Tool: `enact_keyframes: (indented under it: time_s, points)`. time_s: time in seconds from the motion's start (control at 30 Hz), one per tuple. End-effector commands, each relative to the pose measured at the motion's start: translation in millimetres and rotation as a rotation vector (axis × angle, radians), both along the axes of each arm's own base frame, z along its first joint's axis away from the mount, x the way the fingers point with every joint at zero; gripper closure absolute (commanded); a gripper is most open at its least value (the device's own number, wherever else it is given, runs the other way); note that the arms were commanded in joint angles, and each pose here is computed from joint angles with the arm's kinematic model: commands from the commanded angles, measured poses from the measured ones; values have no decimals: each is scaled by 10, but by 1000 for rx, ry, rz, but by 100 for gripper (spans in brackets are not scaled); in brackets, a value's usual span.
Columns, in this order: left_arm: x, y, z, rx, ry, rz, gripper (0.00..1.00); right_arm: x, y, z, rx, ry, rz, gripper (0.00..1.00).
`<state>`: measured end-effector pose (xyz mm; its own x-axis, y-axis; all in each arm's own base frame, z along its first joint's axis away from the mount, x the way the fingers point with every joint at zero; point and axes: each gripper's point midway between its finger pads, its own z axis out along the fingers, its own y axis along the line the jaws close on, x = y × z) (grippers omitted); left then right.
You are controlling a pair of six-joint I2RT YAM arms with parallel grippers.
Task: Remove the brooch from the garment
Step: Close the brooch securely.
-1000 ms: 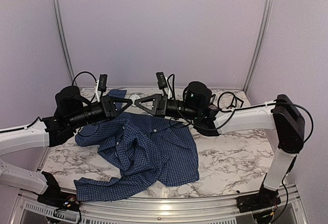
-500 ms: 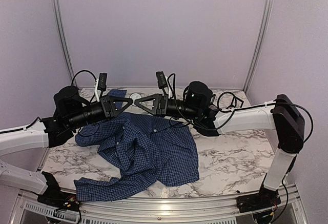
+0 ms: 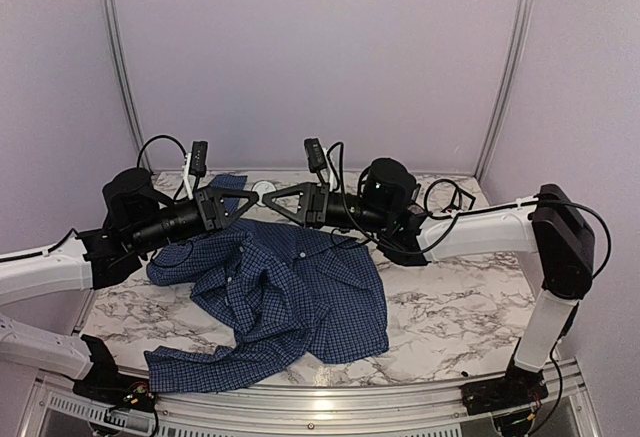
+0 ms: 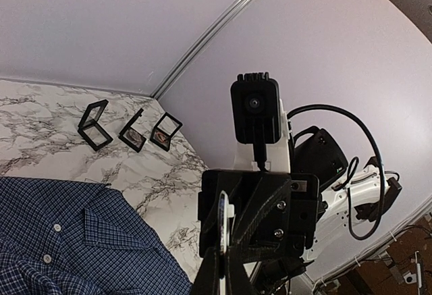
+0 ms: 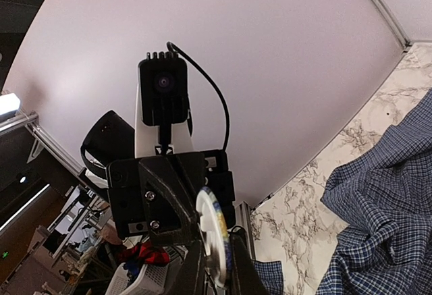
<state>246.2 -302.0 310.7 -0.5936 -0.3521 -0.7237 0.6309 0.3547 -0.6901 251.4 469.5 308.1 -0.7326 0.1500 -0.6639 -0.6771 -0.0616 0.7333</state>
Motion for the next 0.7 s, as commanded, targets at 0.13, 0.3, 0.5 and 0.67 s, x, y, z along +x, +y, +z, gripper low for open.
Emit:
enact_keyframes:
  time_s: [0.13, 0.3, 0.5, 0.67]
  points:
    - [-73, -5, 158, -5, -56, -6, 100, 68, 0, -41, -9, 19, -13, 91]
    - [-84, -13, 162, -1, -62, -6, 100, 59, 13, -46, -9, 24, -4, 91]
    - [-98, -20, 174, 6, -70, -6, 100, 61, 14, -37, -8, 27, -1, 92]
    - [-104, -20, 180, 12, -78, -1, 100, 57, 18, -19, -3, 31, 4, 92]
